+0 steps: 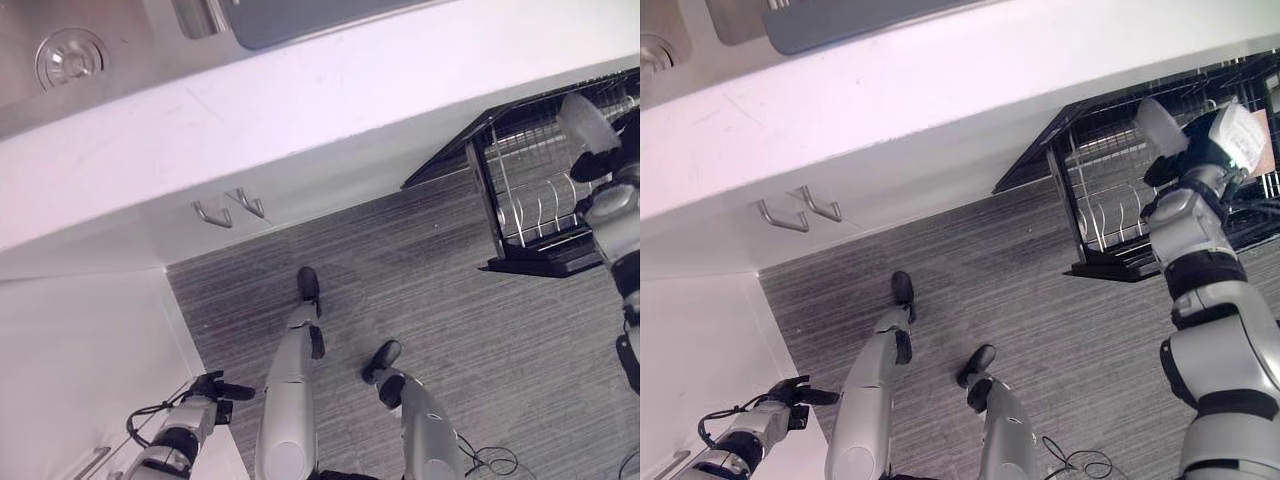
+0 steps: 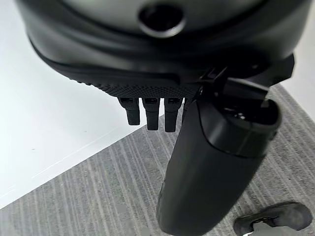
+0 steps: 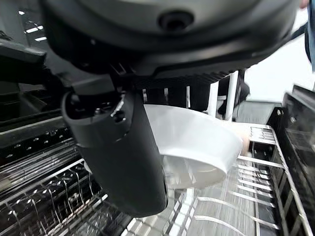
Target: Place the dishes in the dishwasher.
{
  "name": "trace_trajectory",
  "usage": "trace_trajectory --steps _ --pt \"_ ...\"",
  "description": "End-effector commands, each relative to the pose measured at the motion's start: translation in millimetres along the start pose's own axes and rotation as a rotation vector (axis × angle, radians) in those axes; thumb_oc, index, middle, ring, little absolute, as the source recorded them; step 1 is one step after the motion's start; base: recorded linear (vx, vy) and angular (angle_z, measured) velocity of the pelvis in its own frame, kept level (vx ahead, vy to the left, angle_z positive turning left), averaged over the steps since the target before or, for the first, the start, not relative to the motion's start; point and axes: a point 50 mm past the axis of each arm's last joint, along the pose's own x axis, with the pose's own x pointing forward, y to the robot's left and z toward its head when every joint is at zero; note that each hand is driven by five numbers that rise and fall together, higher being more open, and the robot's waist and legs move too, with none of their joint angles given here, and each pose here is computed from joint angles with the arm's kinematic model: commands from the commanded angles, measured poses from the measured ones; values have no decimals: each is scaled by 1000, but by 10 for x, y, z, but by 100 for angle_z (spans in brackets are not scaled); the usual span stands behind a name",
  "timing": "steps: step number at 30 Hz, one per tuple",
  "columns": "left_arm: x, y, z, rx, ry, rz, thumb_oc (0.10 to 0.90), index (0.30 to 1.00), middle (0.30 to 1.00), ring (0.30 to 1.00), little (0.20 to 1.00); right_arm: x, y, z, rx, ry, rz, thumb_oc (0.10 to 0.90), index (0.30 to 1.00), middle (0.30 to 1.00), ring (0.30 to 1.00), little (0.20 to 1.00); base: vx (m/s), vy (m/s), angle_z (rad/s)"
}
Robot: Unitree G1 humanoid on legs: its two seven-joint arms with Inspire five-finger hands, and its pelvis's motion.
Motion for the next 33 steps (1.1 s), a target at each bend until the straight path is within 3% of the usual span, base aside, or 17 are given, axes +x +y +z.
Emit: trace_trajectory --steps 1,10,11,23,29,33 --pt "10 91 -297 45 128 58 800 900 900 900 900 261 -928 -147 -108 119 -521 400 300 300 300 300 -49 21 7" --pt "7 -41 -175 30 92 19 800 900 900 900 900 193 -779 11 -99 129 -545 400 300 300 300 300 -59 43 -7" --pt "9 -53 -150 29 85 11 800 900 900 900 900 199 -753 41 -82 128 -510 800 900 900 900 900 -60 21 -16" --pt "10 -65 -99 21 55 -33 800 900 900 900 900 61 -252 683 202 -184 11 800 900 900 900 900 -23 37 -6" --pt "11 -30 -152 5 52 -41 800 900 900 900 900 28 -231 803 285 -233 104 800 900 900 900 900 -22 34 -14" --pt "8 -11 -157 1 48 -42 800 900 900 900 900 -15 -97 804 405 -217 317 800 900 900 900 900 0 0 0"
